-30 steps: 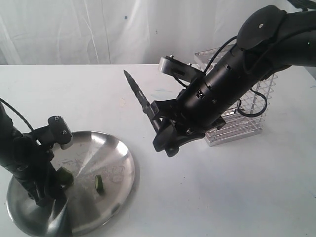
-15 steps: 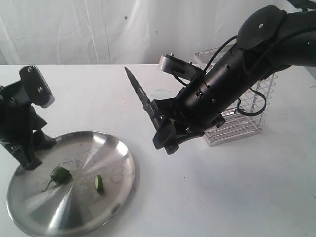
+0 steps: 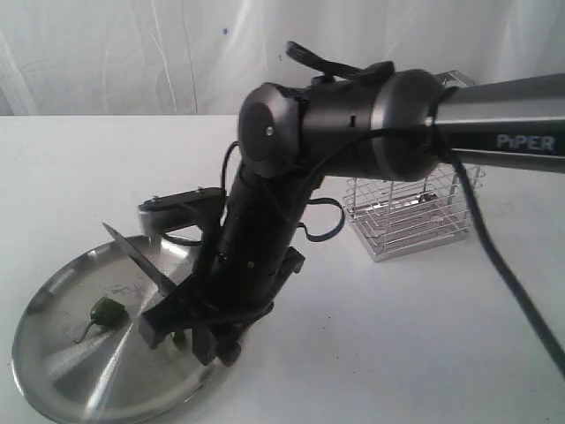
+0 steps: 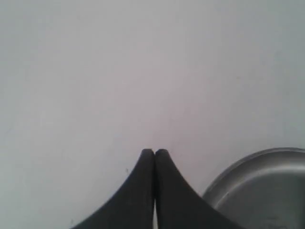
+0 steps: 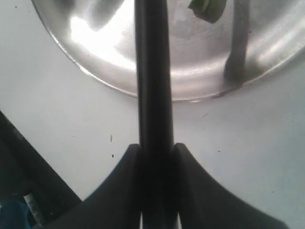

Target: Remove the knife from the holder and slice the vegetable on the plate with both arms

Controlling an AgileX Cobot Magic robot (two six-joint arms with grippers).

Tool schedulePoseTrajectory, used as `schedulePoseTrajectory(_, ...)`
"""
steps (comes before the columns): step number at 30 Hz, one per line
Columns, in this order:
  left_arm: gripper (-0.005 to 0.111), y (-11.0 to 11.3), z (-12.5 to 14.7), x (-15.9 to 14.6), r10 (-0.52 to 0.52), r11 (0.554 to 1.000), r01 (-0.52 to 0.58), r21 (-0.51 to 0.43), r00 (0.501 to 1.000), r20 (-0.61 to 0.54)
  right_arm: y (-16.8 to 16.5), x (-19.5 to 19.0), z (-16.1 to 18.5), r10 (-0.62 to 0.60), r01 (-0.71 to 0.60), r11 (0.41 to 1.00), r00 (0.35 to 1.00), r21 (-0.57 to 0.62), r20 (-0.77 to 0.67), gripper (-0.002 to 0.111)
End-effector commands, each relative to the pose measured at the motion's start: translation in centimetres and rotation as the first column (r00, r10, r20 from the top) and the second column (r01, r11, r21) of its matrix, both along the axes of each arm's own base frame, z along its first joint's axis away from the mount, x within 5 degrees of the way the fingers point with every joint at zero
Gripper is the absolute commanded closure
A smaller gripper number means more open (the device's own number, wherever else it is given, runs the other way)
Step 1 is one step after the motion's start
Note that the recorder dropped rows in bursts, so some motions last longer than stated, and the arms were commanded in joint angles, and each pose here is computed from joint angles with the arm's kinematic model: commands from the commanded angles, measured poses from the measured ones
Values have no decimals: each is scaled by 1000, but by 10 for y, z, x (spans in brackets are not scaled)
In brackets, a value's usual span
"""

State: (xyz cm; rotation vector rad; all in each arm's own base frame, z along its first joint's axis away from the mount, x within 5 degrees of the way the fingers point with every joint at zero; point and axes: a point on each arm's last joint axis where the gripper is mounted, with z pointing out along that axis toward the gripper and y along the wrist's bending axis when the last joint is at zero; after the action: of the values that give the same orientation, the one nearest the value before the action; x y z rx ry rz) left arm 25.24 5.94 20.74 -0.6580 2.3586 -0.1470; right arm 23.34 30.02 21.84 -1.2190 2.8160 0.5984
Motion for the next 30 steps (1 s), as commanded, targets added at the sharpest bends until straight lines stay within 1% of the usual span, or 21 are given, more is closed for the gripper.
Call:
schedulePoseTrajectory(1, 107, -1, -13, -8, -56, 998, 51, -45, 991, -118, 16, -6, 3, 46, -47, 995, 999, -91, -15, 108)
schedulePoseTrajectory(2, 107, -2, -12, -8, -76, 997, 72, -40, 990, -116, 19, -7, 2, 51, -52, 994, 999, -97, -15, 108)
schedulePoseTrajectory(5, 107, -3, -11, -5, -27, 996, 21, -86, 997, -78, 30, -10, -4, 66, -67, 993, 998, -97, -15, 108)
schedulePoseTrajectory(6, 107, -3, -10, -4, -24, 996, 18, -88, 997, -68, 34, -11, -8, 74, -76, 991, 997, -106, -25, 108)
schedulePoseTrajectory(8, 107, -4, -9, -3, -29, 995, 24, -100, 998, -55, 40, -13, -18, 84, -89, 988, 996, -123, -40, 108)
schedulePoseTrajectory(10, 107, -10, -9, -3, -52, 989, 45, -138, 997, -53, 45, -12, -26, 74, -80, 987, 996, -139, -50, 108)
schedulePoseTrajectory(13, 107, -28, -7, 0, -184, 972, 179, -153, 983, -22, 47, -11, -36, 54, -62, 986, 997, -157, -55, 108)
schedulePoseTrajectory(15, 107, -39, -4, 4, -266, 952, 268, -148, 963, 30, 47, -10, -39, 59, -67, 983, 997, -171, -48, 108)
schedulePoseTrajectory(17, 107, -48, -1, 7, -346, 925, 355, -133, 934, 88, 45, -8, -40, 66, -71, 979, 997, -189, -30, 108)
schedulePoseTrajectory(19, 107, -53, 2, 9, -383, 907, 400, -129, 913, 137, 45, -6, -41, 57, -57, 979, 998, -195, -7, 108)
schedulePoseTrajectory(22, 107, -54, 5, 11, -393, 901, 416, -122, 903, 176, 45, -5, -41, 59, -56, 979, 998, -195, 9, 108)
schedulePoseTrajectory(30, 107, -54, 5, 11, -392, 902, 415, -120, 903, 174, 48, -3, -40, 45, -39, 986, 999, -159, 31, 108)
